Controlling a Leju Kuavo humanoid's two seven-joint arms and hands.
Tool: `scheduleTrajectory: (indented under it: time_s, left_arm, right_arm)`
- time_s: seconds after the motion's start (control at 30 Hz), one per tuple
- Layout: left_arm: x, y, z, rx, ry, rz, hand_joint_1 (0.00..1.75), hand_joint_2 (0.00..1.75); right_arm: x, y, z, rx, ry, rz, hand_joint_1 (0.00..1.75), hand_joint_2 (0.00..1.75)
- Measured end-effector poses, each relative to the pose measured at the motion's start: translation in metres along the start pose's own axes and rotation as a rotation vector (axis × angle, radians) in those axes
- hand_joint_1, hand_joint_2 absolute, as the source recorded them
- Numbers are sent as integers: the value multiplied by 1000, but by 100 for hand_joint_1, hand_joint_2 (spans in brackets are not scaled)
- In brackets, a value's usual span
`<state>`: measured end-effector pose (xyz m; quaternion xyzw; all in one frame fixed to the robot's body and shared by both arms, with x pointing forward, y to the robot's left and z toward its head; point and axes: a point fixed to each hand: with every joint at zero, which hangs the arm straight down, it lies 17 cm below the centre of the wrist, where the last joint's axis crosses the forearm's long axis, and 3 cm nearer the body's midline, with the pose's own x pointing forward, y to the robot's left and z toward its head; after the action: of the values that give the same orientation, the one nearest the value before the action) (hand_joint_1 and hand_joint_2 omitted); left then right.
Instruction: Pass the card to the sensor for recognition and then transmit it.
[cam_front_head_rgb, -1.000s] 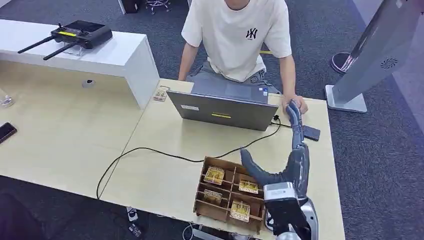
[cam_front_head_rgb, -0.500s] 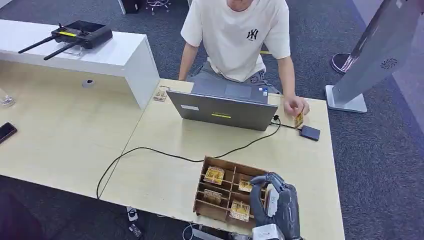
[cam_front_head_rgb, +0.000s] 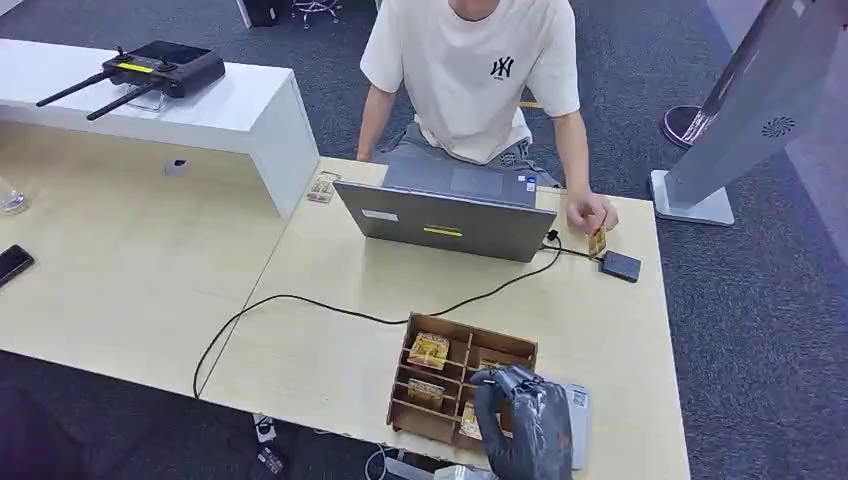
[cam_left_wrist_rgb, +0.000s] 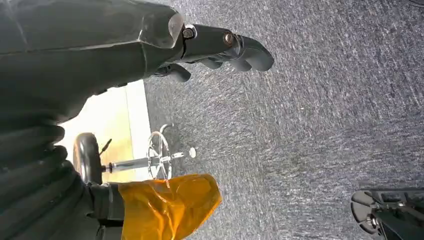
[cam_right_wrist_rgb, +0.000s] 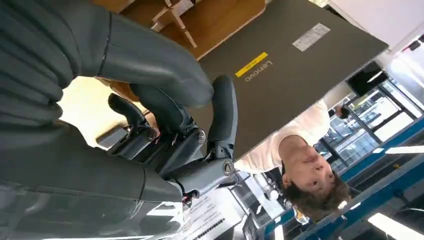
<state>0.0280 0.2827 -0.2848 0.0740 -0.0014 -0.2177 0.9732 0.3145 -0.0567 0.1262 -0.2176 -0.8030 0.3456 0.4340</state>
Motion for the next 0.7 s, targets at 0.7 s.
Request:
scheduleTrajectory:
  time_s: [0.7]
  left_arm:
    - [1, 1, 0, 2, -8, -6, 0, 175]
  right_arm:
    - [-24, 8, 12, 38, 45, 127, 113, 175]
